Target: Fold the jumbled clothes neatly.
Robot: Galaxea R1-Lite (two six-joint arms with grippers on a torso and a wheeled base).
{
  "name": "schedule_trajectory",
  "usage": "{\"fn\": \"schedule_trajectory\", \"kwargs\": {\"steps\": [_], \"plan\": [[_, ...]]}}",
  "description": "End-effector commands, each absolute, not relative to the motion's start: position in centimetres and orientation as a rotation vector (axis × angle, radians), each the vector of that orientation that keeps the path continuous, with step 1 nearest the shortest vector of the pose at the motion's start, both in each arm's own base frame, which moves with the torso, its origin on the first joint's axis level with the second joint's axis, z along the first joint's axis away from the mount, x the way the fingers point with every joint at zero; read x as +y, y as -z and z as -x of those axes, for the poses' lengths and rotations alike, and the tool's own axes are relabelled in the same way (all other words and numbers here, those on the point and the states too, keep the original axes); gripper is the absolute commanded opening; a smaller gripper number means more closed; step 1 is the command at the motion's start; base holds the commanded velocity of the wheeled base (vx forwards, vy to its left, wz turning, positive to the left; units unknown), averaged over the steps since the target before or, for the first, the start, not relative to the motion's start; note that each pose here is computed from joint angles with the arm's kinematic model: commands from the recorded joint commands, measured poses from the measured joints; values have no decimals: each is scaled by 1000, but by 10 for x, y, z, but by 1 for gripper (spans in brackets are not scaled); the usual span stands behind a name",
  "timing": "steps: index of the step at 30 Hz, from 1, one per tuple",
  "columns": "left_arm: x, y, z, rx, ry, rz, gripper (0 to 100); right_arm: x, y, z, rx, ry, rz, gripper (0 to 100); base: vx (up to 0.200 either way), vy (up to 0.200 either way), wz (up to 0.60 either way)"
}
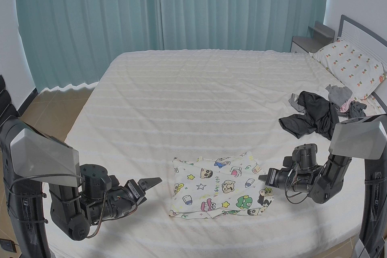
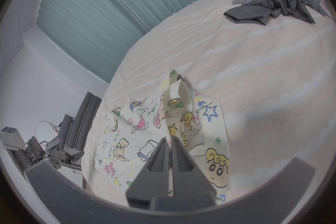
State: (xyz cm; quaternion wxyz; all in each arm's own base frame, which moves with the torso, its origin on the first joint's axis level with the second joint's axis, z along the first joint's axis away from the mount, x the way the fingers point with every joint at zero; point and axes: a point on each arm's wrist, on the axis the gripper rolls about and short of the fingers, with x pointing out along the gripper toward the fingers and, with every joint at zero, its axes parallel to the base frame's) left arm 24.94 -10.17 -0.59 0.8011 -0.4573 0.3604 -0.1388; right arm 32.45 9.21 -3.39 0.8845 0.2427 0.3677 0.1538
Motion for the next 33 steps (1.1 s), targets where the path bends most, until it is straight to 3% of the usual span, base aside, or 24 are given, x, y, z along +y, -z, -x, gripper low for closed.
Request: {"fn": "schedule_trajectory", "kwargs": {"steps": [1, 7, 13, 14, 25, 30, 31, 33], "plan": [[-102, 5, -250, 757, 308, 983, 100, 87, 29, -326, 751, -310, -509, 0, 0, 0, 0], [-102, 5, -250, 757, 308, 983, 100, 86, 19, -322, 745, -317, -511, 0, 0, 0, 0], [-102, 5, -250, 757, 308, 983, 100, 93, 34, -321, 803, -319, -490, 0, 0, 0, 0], [-102, 5, -250, 757, 308, 983, 100, 94, 35, -320, 807, -323, -488, 100, 0, 0, 0], [-114, 13, -262, 718, 336, 890, 100, 79, 52, -322, 837, -303, -391, 100, 0, 0, 0], [-124, 25, -278, 694, 391, 733, 100, 76, 56, -322, 854, -292, -384, 100, 0, 0, 0], [-126, 36, -289, 734, 393, 601, 100, 75, 58, -325, 857, -292, -373, 100, 0, 0, 0], [-128, 41, -297, 791, 377, 546, 100, 72, 57, -326, 857, -287, -377, 100, 0, 0, 0]]}}
